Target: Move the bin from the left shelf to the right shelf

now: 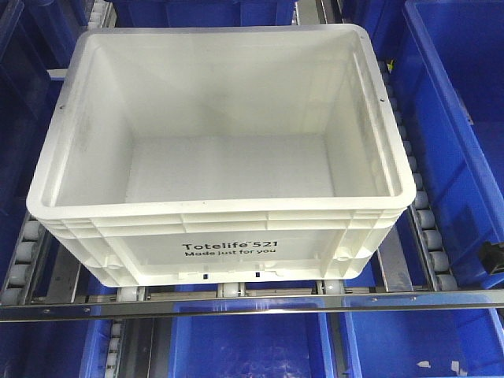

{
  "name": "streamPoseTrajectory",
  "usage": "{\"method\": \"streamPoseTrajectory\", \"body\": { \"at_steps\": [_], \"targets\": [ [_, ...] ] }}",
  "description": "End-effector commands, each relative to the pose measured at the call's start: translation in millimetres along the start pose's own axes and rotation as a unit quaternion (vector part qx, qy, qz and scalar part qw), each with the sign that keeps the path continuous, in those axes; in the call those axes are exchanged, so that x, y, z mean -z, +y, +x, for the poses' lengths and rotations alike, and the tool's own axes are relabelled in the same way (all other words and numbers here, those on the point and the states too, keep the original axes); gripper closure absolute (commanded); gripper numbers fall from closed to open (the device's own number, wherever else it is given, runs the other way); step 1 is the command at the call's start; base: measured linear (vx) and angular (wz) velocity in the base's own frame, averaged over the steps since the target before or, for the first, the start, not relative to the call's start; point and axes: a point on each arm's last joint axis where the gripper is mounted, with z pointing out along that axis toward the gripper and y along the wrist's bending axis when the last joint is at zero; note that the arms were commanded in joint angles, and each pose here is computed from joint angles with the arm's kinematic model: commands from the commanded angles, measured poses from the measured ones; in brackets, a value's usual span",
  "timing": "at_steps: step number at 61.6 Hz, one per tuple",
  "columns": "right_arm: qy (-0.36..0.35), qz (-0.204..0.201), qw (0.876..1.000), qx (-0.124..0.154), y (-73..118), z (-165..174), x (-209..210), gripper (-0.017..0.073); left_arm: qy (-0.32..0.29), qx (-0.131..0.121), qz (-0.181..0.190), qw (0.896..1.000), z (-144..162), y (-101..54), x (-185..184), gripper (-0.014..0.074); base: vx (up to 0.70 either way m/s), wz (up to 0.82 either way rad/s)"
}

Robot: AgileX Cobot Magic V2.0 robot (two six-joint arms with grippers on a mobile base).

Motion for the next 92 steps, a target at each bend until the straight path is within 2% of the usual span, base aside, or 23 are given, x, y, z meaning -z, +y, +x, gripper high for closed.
{"method": "streamPoseTrajectory", "body": {
  "at_steps": [1, 11, 20, 89, 92],
  "targets": [
    [-0.036, 0.020, 0.999, 0.003, -4.8, -14, -1, 0.0567, -0.034, -0.004, 0.000, 0.999, 6, -0.2, 5, 0.0602, 0.00, 0.00],
    [-0.036, 0.020, 0.999, 0.003, -4.8, -14, -1, 0.0567, -0.043, -0.010, -0.002, 0.999, 49, -0.7, 11, 0.0602, 0.00, 0.00],
    [-0.036, 0.020, 0.999, 0.003, -4.8, -14, -1, 0.0567, -0.034, 0.001, -0.002, 0.999, 70, -1.0, 9, 0.0602, 0.00, 0.00],
    [-0.035, 0.020, 0.999, 0.003, -4.7, -13, -1, 0.0567, -0.043, -0.004, -0.003, 0.999, 68, -0.8, 9, 0.0602, 0.00, 0.00],
    [-0.036, 0.019, 0.999, 0.009, -4.5, -14, -1, 0.0567, -0.043, -0.004, -0.003, 0.999, 68, -0.8, 9, 0.0602, 0.00, 0.00]
  ]
}}
